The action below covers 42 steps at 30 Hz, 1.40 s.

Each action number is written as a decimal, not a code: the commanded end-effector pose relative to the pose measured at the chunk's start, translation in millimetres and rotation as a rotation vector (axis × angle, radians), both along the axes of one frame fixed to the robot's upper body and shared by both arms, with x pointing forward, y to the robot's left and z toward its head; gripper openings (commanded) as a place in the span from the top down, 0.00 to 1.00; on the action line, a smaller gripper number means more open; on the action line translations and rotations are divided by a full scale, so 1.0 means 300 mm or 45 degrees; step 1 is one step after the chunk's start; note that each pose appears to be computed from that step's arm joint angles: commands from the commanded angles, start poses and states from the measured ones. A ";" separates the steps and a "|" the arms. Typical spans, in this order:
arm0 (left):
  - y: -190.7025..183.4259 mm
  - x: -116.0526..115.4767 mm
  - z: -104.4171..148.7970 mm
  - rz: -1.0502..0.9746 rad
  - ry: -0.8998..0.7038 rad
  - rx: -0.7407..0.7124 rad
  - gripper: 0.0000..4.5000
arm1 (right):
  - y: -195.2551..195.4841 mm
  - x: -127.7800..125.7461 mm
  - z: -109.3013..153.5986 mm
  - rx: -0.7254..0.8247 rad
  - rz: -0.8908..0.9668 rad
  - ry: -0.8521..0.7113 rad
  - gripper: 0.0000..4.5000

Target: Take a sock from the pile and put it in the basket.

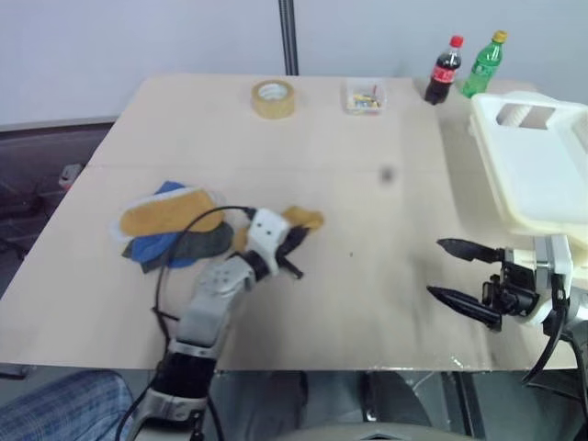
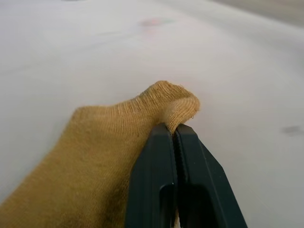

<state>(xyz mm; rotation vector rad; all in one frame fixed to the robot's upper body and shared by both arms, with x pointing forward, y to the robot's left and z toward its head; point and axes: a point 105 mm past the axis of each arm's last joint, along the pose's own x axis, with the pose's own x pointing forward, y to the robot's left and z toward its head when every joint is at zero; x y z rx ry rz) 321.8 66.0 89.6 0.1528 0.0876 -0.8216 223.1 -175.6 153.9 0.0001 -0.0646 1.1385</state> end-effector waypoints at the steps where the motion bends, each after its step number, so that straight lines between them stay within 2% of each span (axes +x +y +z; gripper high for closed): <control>1: -0.131 -0.044 0.013 -0.202 0.017 -0.023 1.00 | -0.006 -0.005 0.037 -0.003 -0.032 -0.071 0.00; 8: -0.261 -0.103 0.011 -0.365 0.034 -0.051 1.00 | -0.017 -0.019 0.044 -0.018 -0.076 -0.077 0.00; 11: -0.281 -0.107 0.014 -0.381 0.013 -0.048 0.79 | -0.015 -0.029 0.046 -0.022 -0.089 -0.078 0.00; 13: -0.282 -0.107 0.020 -0.383 -0.011 -0.052 0.56 | -0.019 -0.032 0.048 -0.030 -0.097 -0.075 0.00; 16: -0.278 -0.102 0.032 -0.366 -0.043 -0.081 0.27 | -0.026 -0.036 0.052 -0.037 -0.099 -0.069 0.00; 20: -0.241 -0.114 0.034 -0.405 -0.072 -0.038 0.06 | -0.028 -0.032 0.059 -0.048 -0.077 -0.073 0.00; 24: -0.129 -0.083 0.054 -0.357 -0.119 0.079 0.06 | -0.022 -0.029 0.062 -0.049 -0.054 -0.075 0.00; 29: 0.167 0.074 0.101 0.038 -0.195 0.271 0.06 | -0.010 -0.025 0.060 -0.038 -0.032 -0.083 0.00; 32: 0.317 0.119 0.123 0.219 -0.176 0.293 0.06 | 0.004 -0.016 0.082 -0.007 -0.022 -0.151 0.00; 38: 0.479 0.104 0.080 0.346 -0.084 0.423 0.06 | 0.030 -0.001 0.100 0.025 0.022 -0.243 0.00; 42: 0.523 0.092 0.108 0.413 -0.072 0.384 0.06 | 0.025 0.010 0.093 0.017 0.021 -0.239 0.00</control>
